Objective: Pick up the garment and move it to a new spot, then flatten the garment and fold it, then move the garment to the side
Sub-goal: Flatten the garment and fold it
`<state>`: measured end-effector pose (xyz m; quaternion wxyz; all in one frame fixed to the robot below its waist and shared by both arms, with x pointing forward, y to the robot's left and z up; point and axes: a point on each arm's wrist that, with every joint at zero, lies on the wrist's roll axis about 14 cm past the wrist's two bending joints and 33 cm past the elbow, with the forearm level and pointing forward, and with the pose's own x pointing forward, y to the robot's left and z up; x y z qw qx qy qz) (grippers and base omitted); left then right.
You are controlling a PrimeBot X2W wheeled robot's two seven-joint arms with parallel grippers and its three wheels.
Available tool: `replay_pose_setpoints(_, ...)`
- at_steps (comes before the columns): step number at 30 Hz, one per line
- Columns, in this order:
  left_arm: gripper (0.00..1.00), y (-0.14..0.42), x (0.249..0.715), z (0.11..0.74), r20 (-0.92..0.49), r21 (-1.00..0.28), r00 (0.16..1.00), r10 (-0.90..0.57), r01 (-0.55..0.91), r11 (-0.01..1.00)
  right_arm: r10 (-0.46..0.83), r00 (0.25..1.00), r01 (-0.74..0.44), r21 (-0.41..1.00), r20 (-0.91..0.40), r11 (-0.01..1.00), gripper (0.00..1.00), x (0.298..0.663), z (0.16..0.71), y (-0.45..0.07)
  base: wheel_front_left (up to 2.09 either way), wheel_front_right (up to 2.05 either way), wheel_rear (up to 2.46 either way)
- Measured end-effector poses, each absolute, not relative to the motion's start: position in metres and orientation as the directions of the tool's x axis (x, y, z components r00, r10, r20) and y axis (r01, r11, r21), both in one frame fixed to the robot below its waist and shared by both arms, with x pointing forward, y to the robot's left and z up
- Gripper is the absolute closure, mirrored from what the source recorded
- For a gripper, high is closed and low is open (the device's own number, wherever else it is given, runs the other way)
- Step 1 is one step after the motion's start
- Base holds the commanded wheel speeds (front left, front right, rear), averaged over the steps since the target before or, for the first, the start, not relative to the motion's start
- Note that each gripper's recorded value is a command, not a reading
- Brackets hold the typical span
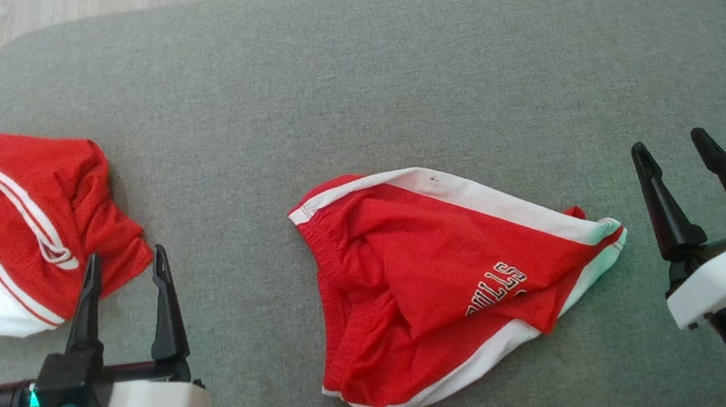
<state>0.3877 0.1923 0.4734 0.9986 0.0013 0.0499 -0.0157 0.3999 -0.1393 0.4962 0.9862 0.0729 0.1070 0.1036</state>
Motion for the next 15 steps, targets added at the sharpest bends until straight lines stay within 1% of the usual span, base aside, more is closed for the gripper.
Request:
replay_pose_setpoints(10, 0.0, 0.19, 0.391, 0.469, -0.119, -0.009, 0.992, -0.033, 0.032, 0.999, 0.213, 0.955, -0.18, 0.167, -0.207, 0.969, 0.0, 0.4, 0.492, -0.142, 0.0, 0.0, 0.0)
replay_pose_setpoints(12, 0.0, 0.182, 0.396, 0.469, -0.132, -0.016, 0.989, -0.068, 0.066, 0.998, 0.213, 0.954, -0.179, 0.168, -0.213, 0.969, 0.0, 0.401, 0.49, -0.142, 0.0, 0.0, 0.0)
replay_pose_setpoints(15, 0.0, 0.158, 0.416, 0.477, -0.14, -0.044, 0.977, -0.16, 0.155, 0.987, 0.211, 0.952, -0.176, 0.17, -0.222, 0.97, 0.0, 0.402, 0.486, -0.142, 0.0, 0.0, 0.0)
